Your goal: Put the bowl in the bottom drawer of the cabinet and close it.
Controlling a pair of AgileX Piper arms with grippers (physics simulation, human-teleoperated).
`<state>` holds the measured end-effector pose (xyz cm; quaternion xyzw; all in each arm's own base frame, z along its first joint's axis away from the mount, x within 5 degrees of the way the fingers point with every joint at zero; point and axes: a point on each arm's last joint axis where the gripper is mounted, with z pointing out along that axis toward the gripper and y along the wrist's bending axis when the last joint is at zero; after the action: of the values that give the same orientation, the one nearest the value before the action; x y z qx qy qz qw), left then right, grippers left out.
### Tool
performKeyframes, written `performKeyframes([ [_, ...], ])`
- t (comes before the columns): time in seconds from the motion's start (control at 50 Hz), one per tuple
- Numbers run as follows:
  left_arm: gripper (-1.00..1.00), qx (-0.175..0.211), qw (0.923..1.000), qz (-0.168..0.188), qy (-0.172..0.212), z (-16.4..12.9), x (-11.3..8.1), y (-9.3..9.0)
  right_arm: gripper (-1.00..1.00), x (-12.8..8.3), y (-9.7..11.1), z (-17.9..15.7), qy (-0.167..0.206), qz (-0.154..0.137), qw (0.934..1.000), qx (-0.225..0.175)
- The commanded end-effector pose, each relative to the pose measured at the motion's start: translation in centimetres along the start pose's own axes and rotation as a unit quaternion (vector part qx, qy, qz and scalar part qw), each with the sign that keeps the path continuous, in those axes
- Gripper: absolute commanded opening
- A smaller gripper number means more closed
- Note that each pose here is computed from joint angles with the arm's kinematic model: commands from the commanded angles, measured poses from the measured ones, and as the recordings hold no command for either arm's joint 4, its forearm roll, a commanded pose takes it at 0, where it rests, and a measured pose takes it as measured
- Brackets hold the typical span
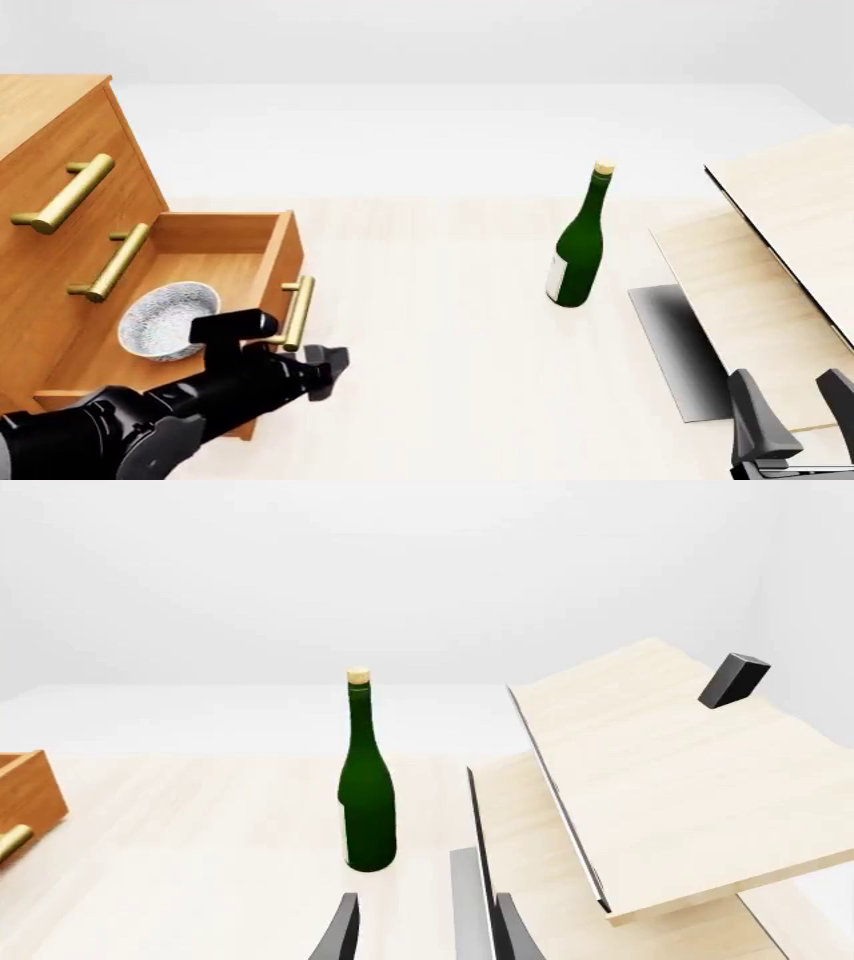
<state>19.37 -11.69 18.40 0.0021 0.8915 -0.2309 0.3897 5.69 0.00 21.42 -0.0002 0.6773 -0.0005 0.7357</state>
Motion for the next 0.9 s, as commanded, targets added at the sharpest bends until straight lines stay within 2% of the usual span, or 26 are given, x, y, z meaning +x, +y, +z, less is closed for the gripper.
performKeyframes([
  [0.02,1.0,-0.035,0.9991,0.01,0.023,0.9,0.6,1.8,1.0,0.0,0.0,0.0,0.0,0.0,1.0,0.0],
  [0.44,1.0,-0.079,0.9965,0.002,0.03,1.0,0.8,4.3,1.0,0.0,0.0,0.0,0.0,0.0,1.0,0.0],
  [0.9,1.0,-0.109,0.9933,-0.002,0.039,1.1,1.1,6.1,1.0,0.0,0.0,0.0,0.0,0.0,1.0,0.0],
])
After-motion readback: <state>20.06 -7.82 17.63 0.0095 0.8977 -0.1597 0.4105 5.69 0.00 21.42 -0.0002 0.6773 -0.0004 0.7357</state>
